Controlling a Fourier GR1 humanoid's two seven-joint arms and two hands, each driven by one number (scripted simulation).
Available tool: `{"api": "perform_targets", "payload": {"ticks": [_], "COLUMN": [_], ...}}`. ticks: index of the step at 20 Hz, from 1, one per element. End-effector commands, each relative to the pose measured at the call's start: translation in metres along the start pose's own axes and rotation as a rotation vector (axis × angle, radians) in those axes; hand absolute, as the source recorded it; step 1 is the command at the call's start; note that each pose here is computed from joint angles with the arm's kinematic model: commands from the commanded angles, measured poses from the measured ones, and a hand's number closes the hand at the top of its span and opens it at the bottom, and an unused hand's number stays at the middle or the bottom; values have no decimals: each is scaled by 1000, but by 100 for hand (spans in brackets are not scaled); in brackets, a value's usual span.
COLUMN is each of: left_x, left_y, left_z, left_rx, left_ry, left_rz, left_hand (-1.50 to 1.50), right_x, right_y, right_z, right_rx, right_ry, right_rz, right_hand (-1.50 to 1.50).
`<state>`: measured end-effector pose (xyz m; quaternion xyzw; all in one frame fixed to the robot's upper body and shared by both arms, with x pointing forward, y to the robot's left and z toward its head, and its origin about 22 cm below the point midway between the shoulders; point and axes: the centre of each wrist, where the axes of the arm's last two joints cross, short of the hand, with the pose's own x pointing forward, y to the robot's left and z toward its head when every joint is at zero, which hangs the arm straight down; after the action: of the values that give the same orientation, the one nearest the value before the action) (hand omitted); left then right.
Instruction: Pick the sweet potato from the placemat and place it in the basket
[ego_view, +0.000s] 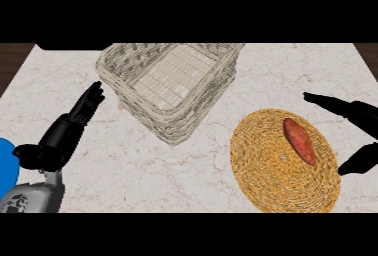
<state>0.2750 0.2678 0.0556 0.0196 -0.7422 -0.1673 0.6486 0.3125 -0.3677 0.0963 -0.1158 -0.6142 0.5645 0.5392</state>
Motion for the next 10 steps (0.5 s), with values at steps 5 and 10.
{"api": "perform_targets", "payload": {"ticks": [5,10], "left_x": [-11,2], "left_y": [-10,17], "left_z": [-4,-10], "left_rx": [0,15], "left_ry": [0,0], "left_rz": [4,3], "left_hand": [0,0], "right_x": [17,-3], "right_y": [5,29], "right_z": [-10,-24], "right_rx": [42,45], "right_ry": [33,38], "right_rz": [68,76], "right_hand": [-150,-150]}}
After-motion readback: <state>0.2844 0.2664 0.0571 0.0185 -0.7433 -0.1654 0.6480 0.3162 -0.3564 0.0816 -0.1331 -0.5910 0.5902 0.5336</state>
